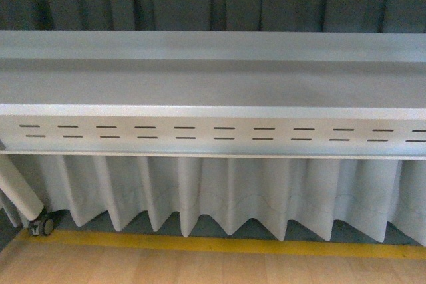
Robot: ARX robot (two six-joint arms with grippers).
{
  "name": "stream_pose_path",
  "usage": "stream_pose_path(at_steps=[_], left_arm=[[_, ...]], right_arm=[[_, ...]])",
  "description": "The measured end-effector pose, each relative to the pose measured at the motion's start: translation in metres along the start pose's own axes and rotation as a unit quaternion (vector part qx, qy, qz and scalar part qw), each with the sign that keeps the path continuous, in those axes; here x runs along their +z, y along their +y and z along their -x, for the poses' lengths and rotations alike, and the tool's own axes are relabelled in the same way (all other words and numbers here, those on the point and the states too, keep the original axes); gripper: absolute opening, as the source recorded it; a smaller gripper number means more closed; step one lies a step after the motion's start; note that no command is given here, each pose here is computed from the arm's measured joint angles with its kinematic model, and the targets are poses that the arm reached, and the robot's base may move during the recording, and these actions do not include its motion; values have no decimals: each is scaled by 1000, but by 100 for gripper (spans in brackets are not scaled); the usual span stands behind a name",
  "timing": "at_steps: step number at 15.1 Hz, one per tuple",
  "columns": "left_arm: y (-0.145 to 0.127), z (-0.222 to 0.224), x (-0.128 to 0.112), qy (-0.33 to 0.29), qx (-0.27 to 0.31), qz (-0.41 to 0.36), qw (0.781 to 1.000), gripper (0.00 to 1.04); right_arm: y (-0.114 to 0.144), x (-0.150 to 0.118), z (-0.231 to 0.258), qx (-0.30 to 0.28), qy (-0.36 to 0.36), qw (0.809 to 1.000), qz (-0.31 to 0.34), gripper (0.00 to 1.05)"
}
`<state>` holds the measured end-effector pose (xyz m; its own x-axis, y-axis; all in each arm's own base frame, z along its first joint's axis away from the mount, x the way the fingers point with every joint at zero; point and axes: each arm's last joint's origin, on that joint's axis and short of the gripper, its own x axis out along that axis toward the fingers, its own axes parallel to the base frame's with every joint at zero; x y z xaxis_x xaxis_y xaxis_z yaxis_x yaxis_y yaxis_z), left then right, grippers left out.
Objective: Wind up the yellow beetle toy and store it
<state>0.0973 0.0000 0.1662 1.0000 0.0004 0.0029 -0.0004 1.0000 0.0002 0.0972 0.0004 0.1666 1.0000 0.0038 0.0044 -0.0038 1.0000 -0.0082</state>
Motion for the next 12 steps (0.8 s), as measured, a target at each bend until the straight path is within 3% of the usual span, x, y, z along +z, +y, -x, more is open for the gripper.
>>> stream_pose_path(at_steps=[12], left_arm=[[0, 0, 0, 0, 0, 0, 1000, 98]], right_arm=[[0, 0, 0, 0, 0, 1000, 0, 98]])
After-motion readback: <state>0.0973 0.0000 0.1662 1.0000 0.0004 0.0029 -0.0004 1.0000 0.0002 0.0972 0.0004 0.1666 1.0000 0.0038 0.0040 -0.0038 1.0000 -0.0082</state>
